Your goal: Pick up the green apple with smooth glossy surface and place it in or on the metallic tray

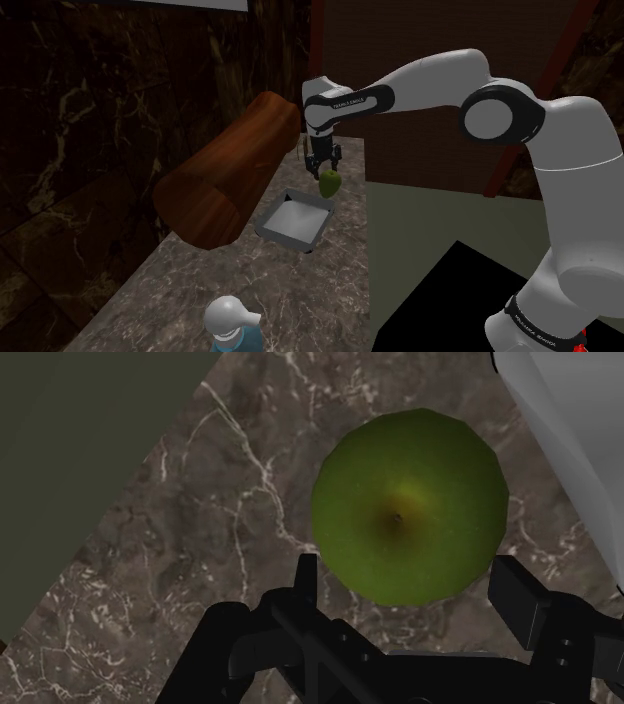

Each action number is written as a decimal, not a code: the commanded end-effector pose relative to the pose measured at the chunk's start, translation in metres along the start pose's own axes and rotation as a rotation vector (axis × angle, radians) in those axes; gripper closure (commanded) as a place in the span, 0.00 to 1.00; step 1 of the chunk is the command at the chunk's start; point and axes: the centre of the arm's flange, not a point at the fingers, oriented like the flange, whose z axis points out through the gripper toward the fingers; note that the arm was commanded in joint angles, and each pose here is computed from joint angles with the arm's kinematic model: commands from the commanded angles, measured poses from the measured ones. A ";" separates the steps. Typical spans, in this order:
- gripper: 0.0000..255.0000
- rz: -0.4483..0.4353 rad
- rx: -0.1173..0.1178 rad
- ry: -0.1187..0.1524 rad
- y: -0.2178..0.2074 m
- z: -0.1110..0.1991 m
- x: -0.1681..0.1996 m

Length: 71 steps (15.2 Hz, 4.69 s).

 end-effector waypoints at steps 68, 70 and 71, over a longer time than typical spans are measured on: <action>0.00 0.000 -0.001 -0.002 -0.175 -0.054 -0.075; 0.00 -0.001 0.000 -0.003 -0.160 -0.051 -0.073; 0.00 -0.002 0.000 -0.003 -0.161 -0.049 -0.074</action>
